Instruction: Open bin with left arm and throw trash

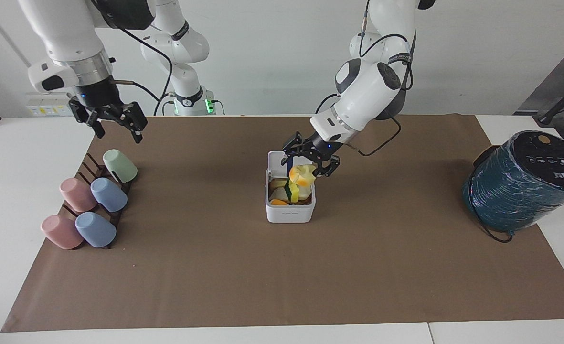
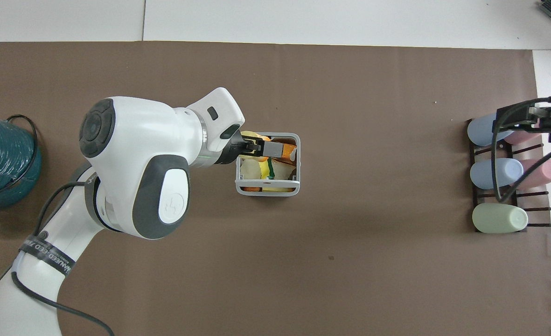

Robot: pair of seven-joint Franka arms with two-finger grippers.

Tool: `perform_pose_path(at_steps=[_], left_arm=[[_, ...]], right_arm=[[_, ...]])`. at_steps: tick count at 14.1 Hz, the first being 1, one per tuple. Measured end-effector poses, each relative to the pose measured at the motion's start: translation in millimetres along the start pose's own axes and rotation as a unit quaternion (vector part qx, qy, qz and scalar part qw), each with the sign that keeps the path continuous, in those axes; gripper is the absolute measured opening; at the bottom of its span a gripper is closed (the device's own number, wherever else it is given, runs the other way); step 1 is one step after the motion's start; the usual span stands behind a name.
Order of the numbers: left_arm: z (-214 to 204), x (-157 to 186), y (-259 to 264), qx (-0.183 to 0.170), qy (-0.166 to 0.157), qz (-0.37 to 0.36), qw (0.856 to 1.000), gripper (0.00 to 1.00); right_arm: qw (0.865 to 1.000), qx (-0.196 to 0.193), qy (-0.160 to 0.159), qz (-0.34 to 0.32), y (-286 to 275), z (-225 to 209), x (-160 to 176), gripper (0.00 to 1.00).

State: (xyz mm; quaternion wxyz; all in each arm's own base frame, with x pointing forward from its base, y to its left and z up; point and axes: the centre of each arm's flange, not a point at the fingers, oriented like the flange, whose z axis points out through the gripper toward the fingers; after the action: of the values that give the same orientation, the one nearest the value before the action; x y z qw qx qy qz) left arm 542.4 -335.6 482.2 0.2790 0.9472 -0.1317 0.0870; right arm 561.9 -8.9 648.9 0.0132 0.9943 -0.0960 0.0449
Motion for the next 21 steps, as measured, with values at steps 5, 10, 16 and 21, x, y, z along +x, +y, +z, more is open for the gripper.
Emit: perform_pose_path(at_steps=[5,10,16,21], left_arm=[[9.4,-7.6,21.4,-0.005,-0.004,0.008,1.0,1.0],[16.0,-13.4,34.5,-0.007,-0.009,-0.011,1.0,1.0],[-23.3,-6.0,-19.5,0.065,-0.044,-0.002,0.997,1.0],[-72.6,-4.7,-62.1,0.153,-0.055,0.014,0.987,1.0]], right_arm=[[1.0,-0.004,-0.018,0.003,23.6,2.6,-1.6,1.0],[1.0,-0.005,-0.02,-0.001,28.5,4.4,-2.2,1.0],[1.0,-0.004,-0.018,-0.001,30.4,1.0,-4.3,1.0],[1.0,-0.006,-0.029,0.009,42.8,11.6,-4.1,1.0]])
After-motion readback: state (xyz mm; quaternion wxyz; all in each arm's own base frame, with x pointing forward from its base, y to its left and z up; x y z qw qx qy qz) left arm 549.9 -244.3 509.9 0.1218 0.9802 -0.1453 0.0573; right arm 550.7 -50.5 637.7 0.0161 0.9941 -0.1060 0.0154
